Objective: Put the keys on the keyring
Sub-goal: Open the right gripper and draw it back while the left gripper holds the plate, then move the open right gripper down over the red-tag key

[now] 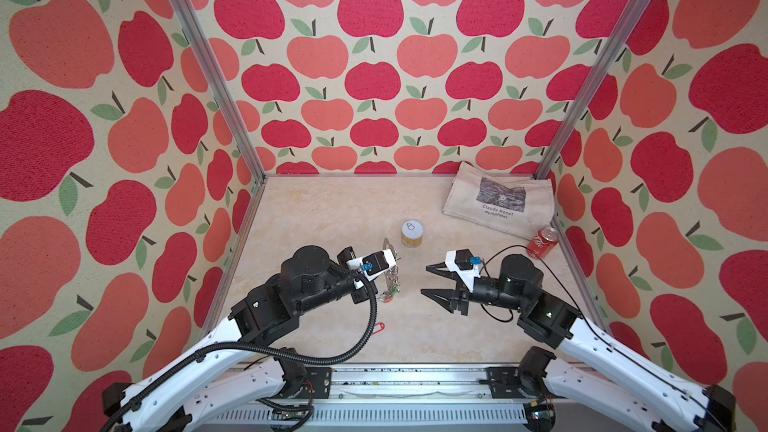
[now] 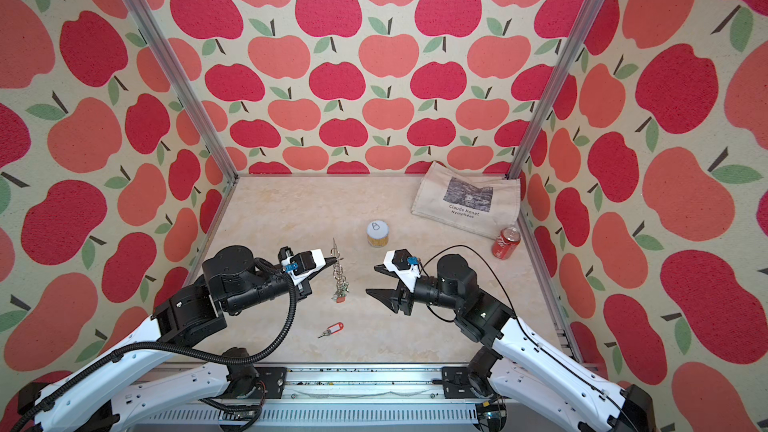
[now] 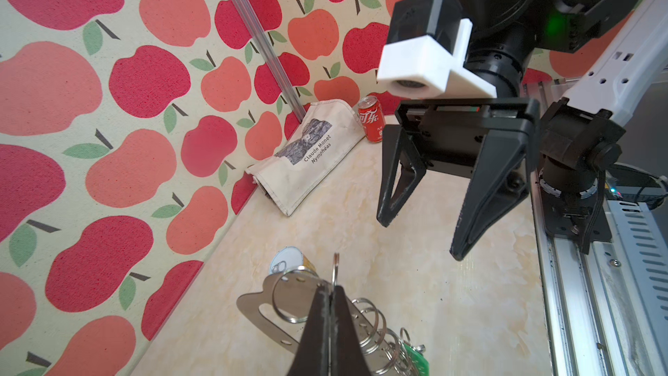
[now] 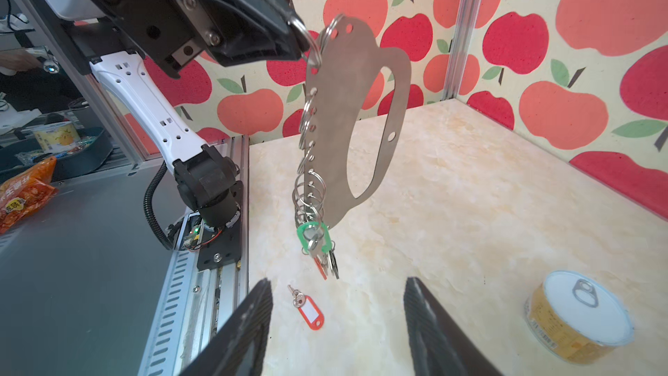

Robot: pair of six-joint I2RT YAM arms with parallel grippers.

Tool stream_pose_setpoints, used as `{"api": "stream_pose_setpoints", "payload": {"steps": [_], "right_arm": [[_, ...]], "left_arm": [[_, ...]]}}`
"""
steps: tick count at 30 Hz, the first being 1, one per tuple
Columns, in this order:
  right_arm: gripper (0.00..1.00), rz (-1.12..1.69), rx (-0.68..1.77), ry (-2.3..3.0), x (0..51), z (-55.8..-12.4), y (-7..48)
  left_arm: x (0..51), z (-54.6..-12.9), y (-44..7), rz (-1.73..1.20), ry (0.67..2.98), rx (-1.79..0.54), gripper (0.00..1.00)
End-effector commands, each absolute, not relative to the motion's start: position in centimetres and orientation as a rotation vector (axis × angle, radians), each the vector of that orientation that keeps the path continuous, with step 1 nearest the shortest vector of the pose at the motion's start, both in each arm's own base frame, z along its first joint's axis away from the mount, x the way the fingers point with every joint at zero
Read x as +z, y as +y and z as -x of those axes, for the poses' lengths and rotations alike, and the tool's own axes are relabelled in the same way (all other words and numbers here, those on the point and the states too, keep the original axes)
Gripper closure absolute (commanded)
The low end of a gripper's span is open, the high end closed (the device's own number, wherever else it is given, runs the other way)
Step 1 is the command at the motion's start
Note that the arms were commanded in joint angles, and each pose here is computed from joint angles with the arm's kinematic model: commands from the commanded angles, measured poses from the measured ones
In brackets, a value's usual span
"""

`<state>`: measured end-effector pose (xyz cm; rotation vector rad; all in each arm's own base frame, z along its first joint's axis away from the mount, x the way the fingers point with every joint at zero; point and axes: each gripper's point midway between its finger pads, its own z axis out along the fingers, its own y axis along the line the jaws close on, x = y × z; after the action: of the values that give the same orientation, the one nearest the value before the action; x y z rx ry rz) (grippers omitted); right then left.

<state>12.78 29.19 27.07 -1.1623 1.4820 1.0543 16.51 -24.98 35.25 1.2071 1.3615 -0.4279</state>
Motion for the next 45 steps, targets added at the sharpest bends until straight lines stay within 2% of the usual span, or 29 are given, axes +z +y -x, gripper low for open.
{"api": "stream_pose_setpoints", "payload": {"steps": [1, 7, 13, 23, 33, 39, 45], "right_arm": [[0.36, 1.165, 1.092, 1.533, 25.8, -12.5, 30.7], [0.25, 1.124, 1.017, 1.728, 21.4, -12.3, 32.6], [0.18, 1.091, 0.923, 1.952, 16.3, -11.2, 33.7], [0.13, 1.263, 0.626, 2.210, 10.5, -8.9, 37.6], [0.08, 1.559, 0.359, 2.193, 6.9, -9.0, 37.5], [0.01, 1.670, 0.284, 2.161, 5.2, -9.2, 38.4], [0.01, 1.707, 0.283, 2.135, 4.0, -9.3, 39.6]], "left_arm": [[35.5, -18.1, -23.9, -1.112, 1.430, -0.385, 1.00], [34.6, -20.7, -21.0, -0.965, 1.549, -0.275, 1.00], [33.8, -22.6, -17.1, -0.807, 1.671, -0.156, 1.00], [33.6, -22.9, -13.5, -0.663, 1.749, -0.106, 1.00], [32.1, -23.7, -10.9, -0.567, 1.827, -0.037, 1.00], [31.5, -24.0, -10.2, -0.531, 1.847, -0.023, 1.00], [31.1, -24.3, -9.6, -0.515, 1.870, -0.005, 1.00]]}}
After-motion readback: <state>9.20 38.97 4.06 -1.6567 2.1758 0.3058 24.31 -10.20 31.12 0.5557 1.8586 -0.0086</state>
